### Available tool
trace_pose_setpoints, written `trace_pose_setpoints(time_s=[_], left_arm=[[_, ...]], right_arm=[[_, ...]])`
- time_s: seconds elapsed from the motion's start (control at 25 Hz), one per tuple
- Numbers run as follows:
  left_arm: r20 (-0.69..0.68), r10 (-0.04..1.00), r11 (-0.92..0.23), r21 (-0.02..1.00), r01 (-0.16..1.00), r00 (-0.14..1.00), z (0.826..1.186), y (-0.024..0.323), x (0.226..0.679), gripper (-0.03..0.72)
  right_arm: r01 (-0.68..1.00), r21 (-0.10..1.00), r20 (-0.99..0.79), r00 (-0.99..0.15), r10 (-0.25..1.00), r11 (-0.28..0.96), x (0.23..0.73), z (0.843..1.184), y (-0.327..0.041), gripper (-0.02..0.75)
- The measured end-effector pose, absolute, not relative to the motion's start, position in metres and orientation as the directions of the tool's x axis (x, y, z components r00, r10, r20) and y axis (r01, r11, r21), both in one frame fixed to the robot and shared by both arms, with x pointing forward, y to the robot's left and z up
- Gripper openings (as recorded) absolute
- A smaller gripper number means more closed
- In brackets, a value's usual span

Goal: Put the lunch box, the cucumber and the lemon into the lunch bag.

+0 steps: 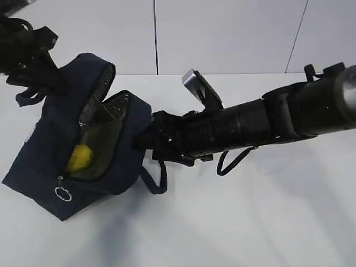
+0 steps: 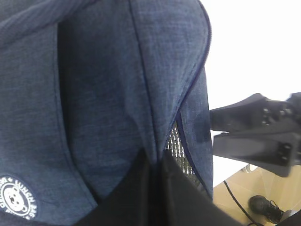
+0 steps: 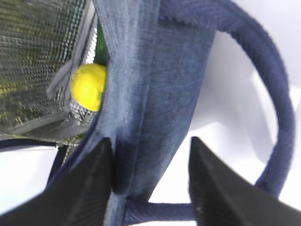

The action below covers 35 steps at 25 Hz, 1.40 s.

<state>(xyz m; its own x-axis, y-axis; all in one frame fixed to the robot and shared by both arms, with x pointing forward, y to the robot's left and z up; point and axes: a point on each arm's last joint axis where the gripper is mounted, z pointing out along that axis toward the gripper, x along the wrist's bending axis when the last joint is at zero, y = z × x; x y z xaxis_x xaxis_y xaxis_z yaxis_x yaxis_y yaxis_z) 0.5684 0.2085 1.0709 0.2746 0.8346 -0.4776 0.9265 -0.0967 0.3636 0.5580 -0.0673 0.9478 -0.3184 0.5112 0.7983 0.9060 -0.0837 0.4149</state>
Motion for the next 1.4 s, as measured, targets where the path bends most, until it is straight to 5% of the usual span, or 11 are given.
trace_pose_setpoints(time_s=[0.76, 1.04, 1.4], left_arm=[[-0.480, 0.833, -0.097, 0.362, 0.927, 0.274, 1.071, 0.208, 0.568, -0.001], [-0.480, 0.833, -0.097, 0.362, 0.927, 0.274, 1.071, 0.208, 0.568, -0.001], [-0.490, 0.828, -0.097, 0.356, 0.930, 0.274, 1.071, 0.208, 0.567, -0.001]], right_arm=[[0.933, 0.356, 0.822, -0.283, 0.494, -0.057, 0.558, 0.924, -0.064, 0.199], [0.934, 0.354, 0.827, -0.285, 0.485, -0.053, 0.557, 0.925, -0.063, 0.022], [0.912, 0.408, 0.808, -0.340, 0.481, -0.042, 0.557, 0.935, -0.064, 0.002]])
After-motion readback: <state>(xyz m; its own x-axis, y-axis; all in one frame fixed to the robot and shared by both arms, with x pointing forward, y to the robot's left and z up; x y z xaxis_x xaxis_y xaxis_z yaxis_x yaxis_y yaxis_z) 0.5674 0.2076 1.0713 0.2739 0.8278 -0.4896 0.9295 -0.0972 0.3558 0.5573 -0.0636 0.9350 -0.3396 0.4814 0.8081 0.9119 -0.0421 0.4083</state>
